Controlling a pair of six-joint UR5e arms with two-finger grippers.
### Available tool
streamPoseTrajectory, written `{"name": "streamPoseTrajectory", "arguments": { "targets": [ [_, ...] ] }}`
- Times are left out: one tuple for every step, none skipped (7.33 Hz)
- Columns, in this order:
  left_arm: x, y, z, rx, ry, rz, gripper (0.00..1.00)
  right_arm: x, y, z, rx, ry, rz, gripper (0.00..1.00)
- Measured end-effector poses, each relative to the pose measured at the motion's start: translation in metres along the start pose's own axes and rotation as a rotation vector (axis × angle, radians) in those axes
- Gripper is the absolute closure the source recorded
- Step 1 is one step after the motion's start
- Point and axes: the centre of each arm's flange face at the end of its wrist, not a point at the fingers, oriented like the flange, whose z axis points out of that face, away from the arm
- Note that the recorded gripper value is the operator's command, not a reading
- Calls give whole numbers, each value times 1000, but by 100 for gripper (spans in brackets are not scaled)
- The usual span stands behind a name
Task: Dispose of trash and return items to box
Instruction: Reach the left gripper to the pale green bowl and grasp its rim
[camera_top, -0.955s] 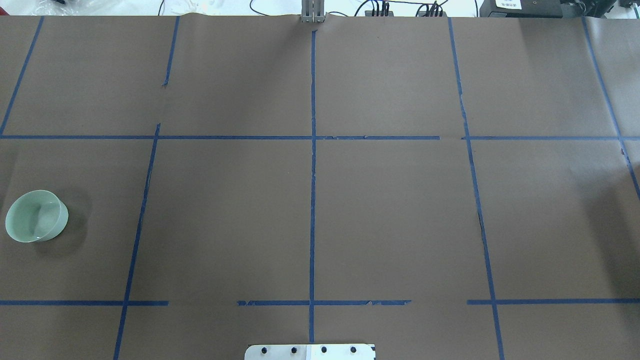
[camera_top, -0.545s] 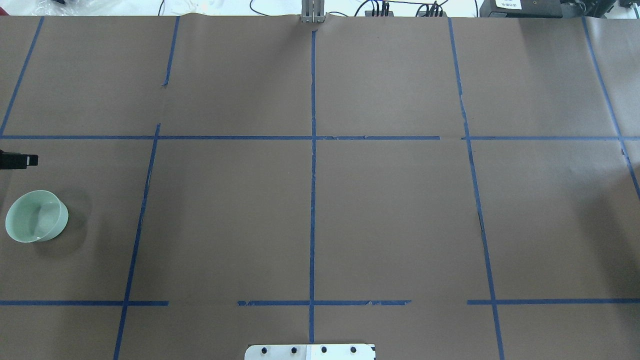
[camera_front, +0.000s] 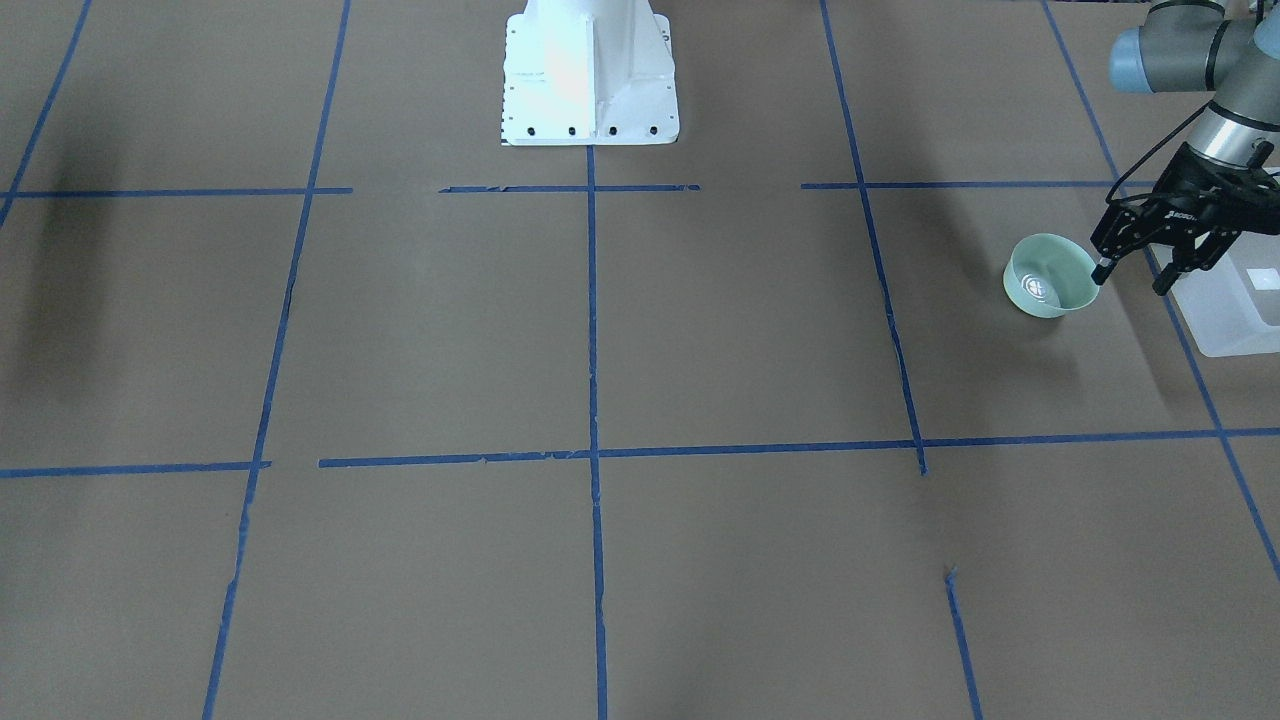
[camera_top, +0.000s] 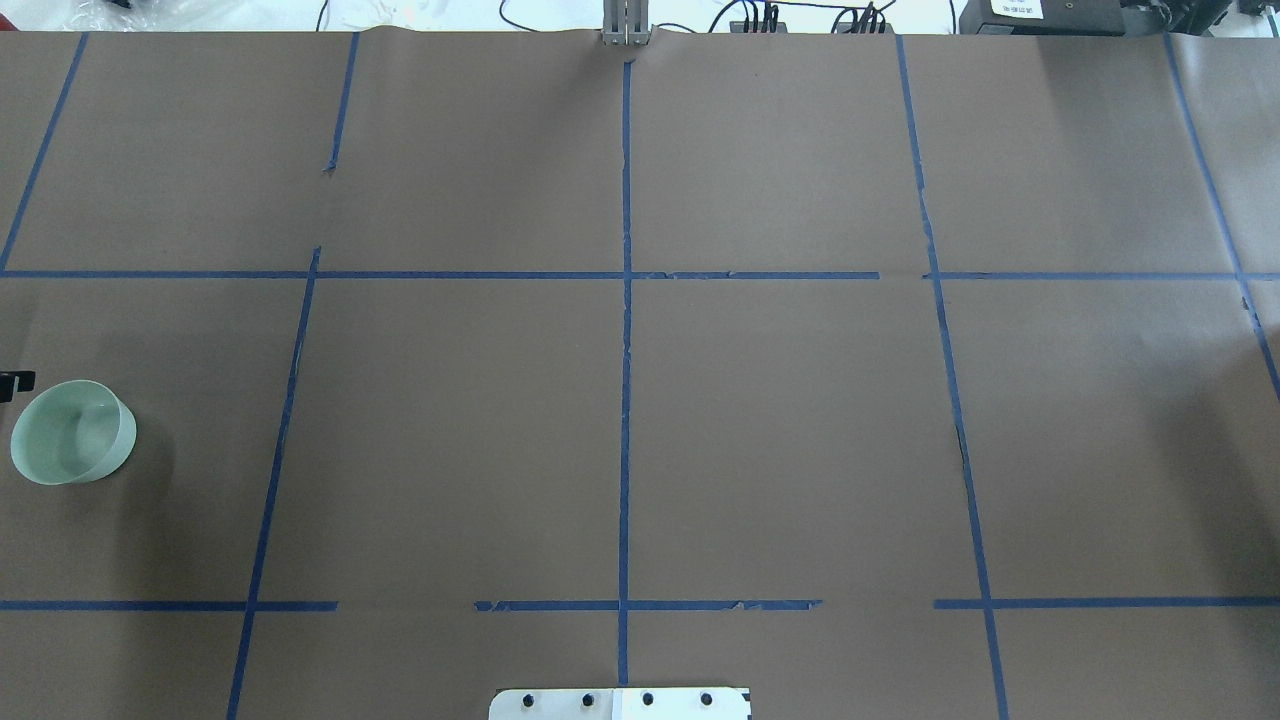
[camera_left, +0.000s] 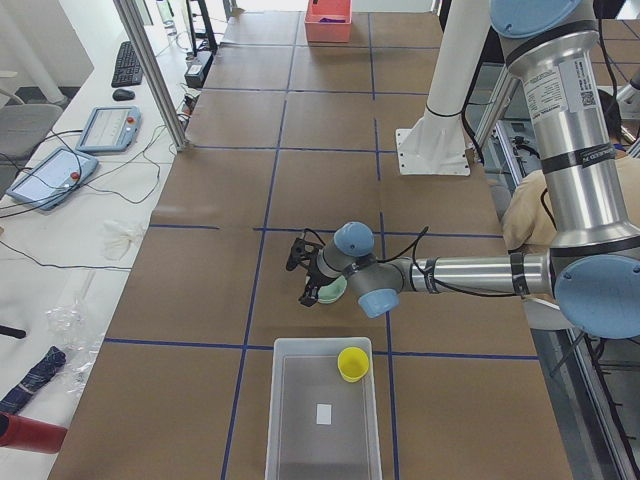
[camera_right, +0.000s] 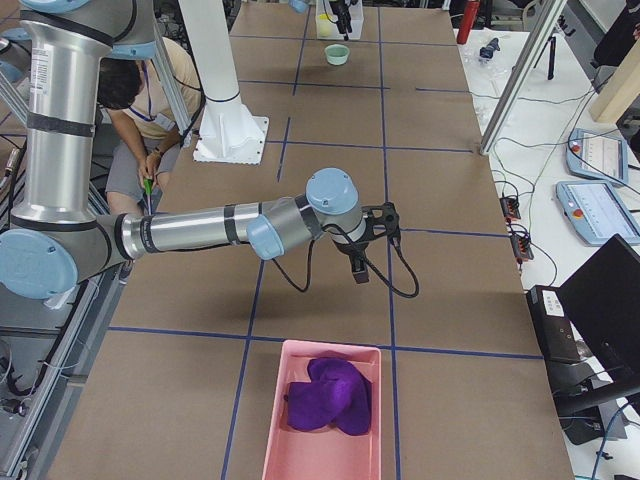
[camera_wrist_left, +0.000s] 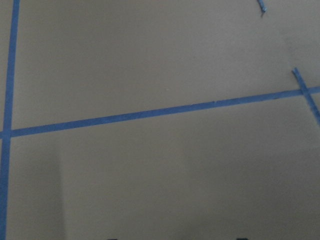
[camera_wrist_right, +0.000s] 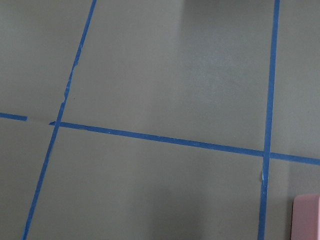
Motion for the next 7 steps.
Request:
{"name": "streamPoseTrajectory", "arguments": {
  "targets": [
    [-6,8,7,-8,2,12,21,0,0,0,0,0,-1,0],
    [-4,14,14,-22,10,28,27,0,0,0,0,2,-2,0],
    [2,20,21,-41,21,44,61,1,0,0,0,4,-4,0],
    [9,26,27,-60,33,59,100,1,1,0,1,7,-5,0],
    [14,28,31,-70,42,70,100,3,4,1,4,8,-10,0],
    [18,29,34,-74,47,77,100,5,10,1,11,7,-18,0],
    [22,27,35,-76,55,93,100,7,15,2,17,5,-23,0]
  ]
}}
